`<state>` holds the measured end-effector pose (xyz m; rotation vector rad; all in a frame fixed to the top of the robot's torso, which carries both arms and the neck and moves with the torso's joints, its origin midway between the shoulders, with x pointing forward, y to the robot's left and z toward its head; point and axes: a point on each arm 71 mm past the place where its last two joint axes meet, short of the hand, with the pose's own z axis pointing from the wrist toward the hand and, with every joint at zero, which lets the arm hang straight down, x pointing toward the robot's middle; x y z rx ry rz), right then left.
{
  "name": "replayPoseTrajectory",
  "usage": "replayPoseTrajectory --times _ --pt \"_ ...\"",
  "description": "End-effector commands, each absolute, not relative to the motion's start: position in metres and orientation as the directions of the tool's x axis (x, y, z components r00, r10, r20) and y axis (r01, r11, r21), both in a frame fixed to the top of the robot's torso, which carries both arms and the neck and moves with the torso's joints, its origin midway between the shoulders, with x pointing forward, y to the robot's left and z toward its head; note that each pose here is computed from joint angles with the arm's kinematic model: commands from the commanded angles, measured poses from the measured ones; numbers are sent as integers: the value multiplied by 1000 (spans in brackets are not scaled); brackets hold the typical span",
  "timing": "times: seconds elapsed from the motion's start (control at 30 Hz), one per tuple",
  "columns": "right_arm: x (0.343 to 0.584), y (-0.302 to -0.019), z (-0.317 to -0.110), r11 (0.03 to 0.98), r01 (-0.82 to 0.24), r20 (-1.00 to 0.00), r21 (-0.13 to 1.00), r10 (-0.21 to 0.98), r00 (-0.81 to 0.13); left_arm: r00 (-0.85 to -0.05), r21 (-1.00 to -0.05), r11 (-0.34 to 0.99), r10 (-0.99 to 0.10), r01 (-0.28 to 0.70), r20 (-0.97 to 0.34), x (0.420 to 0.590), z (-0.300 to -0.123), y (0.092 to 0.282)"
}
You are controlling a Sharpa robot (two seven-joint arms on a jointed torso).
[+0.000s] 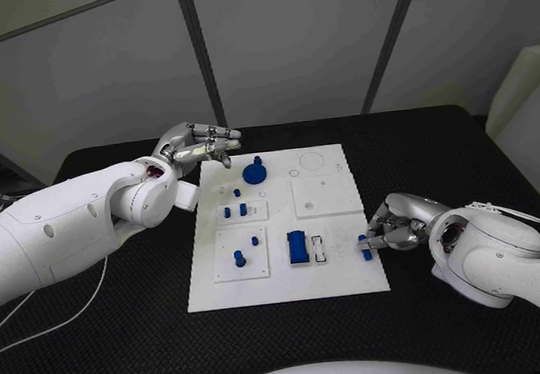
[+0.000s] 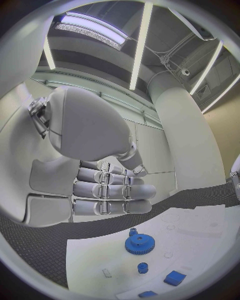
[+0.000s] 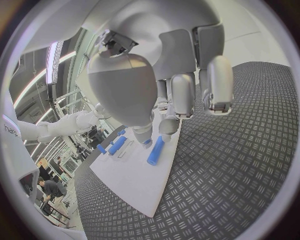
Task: Assemble the parts on the task board
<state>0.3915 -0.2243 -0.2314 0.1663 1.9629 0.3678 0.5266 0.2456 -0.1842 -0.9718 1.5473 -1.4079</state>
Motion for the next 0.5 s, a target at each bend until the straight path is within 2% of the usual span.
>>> replayPoseTrajectory --times 0.03,0.5 --pt "391 -224 -234 960 -63 -876 273 222 -428 -380 -997 74 -923 -16 -62 526 -183 245" --pt "390 -214 -241 972 -101 -880 212 146 -451 -379 -997 74 -923 -17 -62 527 -183 246"
